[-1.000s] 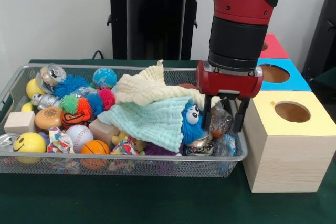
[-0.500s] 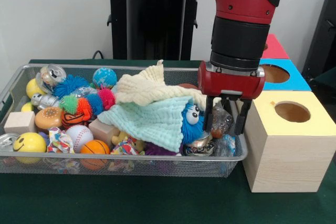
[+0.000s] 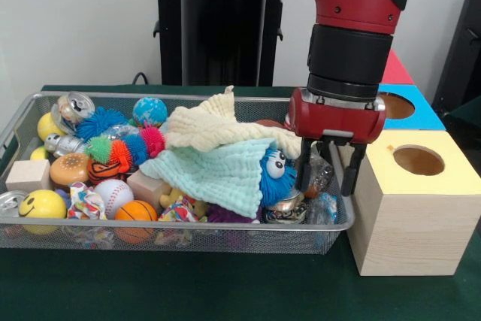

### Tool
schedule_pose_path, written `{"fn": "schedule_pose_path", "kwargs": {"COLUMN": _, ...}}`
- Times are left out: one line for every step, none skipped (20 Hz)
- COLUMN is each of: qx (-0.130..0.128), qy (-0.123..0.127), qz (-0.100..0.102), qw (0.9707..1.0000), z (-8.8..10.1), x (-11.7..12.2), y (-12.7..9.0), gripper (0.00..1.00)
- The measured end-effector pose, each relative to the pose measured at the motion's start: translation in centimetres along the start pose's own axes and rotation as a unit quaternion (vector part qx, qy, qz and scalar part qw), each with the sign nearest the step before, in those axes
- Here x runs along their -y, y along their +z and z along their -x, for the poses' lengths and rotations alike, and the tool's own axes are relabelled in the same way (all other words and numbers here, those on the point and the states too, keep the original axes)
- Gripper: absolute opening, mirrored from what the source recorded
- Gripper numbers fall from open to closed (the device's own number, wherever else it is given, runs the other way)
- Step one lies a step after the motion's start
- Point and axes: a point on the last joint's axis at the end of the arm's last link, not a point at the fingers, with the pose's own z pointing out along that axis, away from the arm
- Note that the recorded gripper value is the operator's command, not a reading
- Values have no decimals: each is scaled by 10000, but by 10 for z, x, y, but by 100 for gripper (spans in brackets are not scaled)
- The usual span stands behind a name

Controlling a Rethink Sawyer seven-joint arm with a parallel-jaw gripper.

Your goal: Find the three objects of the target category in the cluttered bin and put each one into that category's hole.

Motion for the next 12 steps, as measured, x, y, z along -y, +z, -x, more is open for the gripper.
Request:
{"fn": "schedule_pose_path", "kwargs": {"qx": 7, "qy": -1, "qz": -10, "qw": 10000, "z": -1, "x": 0, "y": 0, "gripper": 100}}
{"fn": "schedule_pose_path", "kwargs": {"qx": 14, "qy": -2, "qz": -20, "qw": 10000, "z": -2, "x": 0, "y": 1, "gripper": 100}}
{"fn": "schedule_pose_path", "kwargs": {"qx": 18, "qy": 2, "qz": -25, "qw": 10000, "z": -4, "x": 1, "y": 1, "gripper": 100}}
{"fn": "schedule_pose_path", "kwargs": {"qx": 23, "qy": 7, "qz": -33, "qw": 10000, "z": -7, "x": 2, "y": 3, "gripper": 100}}
{"fn": "schedule_pose_path", "kwargs": {"qx": 28, "qy": 9, "qz": -35, "qw": 10000, "z": -8, "x": 2, "y": 3, "gripper": 100}}
{"fn": "schedule_pose_path", "kwargs": {"qx": 32, "qy": 11, "qz": -36, "qw": 10000, "z": -8, "x": 2, "y": 3, "gripper": 100}}
{"fn": "schedule_pose_path", "kwargs": {"qx": 46, "qy": 11, "qz": -42, "qw": 10000, "z": -9, "x": 2, "y": 4, "gripper": 100}}
{"fn": "schedule_pose_path", "kwargs": {"qx": 58, "qy": 12, "qz": -45, "qw": 10000, "z": -9, "x": 2, "y": 4, "gripper": 100}}
{"fn": "schedule_pose_path", "kwargs": {"qx": 76, "qy": 11, "qz": -49, "qw": 10000, "z": -10, "x": 2, "y": 5, "gripper": 100}}
{"fn": "schedule_pose_path", "kwargs": {"qx": 112, "qy": 9, "qz": -57, "qw": 9999, "z": -10, "x": 2, "y": 6, "gripper": 100}}
{"fn": "schedule_pose_path", "kwargs": {"qx": 138, "qy": 7, "qz": -66, "qw": 9999, "z": -10, "x": 2, "y": 6, "gripper": 100}}
{"fn": "schedule_pose_path", "kwargs": {"qx": 164, "qy": 5, "qz": -75, "qw": 9998, "z": -10, "x": 3, "y": 6, "gripper": 100}}
